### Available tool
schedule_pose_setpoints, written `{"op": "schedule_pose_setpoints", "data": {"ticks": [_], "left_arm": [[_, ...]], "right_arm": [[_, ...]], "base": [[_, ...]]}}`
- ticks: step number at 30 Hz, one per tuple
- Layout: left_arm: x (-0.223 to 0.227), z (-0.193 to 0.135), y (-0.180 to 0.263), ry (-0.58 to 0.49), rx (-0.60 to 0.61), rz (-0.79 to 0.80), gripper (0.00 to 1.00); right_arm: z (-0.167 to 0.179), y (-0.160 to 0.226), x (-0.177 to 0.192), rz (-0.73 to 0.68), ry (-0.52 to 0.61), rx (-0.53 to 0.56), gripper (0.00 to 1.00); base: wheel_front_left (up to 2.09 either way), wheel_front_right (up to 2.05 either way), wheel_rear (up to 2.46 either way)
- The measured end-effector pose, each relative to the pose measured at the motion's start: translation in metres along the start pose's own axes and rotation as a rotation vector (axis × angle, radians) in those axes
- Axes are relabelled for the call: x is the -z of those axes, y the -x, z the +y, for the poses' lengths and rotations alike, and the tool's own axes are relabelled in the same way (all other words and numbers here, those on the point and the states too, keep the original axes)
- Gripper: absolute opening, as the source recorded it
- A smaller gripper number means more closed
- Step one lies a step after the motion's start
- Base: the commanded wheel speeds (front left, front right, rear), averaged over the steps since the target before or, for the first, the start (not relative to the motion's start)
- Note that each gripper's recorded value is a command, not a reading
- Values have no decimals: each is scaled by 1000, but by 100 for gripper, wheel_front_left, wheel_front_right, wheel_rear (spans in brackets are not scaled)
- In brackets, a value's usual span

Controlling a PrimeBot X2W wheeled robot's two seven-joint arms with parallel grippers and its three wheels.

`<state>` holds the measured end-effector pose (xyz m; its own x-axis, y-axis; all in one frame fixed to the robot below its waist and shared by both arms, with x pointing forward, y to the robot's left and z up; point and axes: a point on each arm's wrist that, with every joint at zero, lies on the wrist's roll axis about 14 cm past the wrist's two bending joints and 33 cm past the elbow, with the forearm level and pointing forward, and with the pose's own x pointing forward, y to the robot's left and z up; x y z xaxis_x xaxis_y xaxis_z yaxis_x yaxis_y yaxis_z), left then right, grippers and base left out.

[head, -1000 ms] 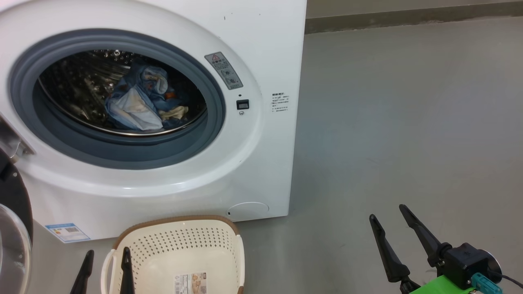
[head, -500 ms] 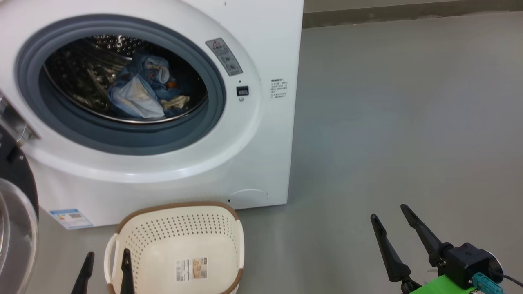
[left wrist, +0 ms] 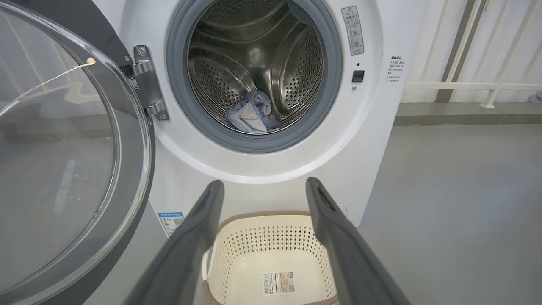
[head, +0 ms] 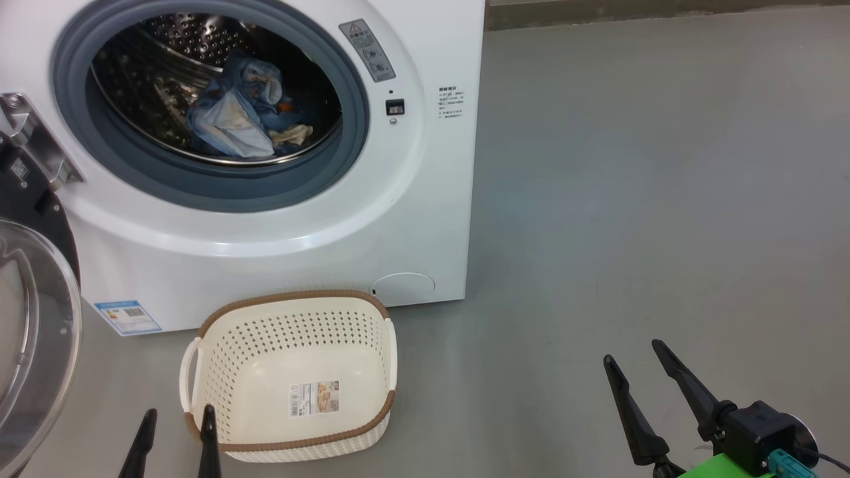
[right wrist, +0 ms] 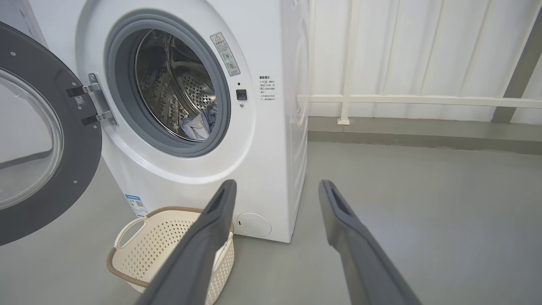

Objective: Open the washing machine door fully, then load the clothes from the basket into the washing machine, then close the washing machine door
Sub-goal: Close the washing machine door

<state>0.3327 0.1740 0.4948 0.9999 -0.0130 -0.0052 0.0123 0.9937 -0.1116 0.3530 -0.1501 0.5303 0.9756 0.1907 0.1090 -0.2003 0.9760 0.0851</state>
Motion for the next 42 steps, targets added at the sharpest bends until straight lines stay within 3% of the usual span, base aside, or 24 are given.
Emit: {"op": "schedule_pose_setpoints", "data": {"ticks": [22,33,42], "left_arm": [[-5,7,-1,-7,-15,-22,100],[-15,39,22,-12,-150,-60,100],[-23,74,57,-13,-303,-88,100]], "right_arm": [[5,-9,5,10,-8,-20,100],[42,-34,10,21,-13,-154,100],[93,-56,16,36,-31,-314,100]], "base": [[0,0,0],[0,0,0],[0,0,0]]}}
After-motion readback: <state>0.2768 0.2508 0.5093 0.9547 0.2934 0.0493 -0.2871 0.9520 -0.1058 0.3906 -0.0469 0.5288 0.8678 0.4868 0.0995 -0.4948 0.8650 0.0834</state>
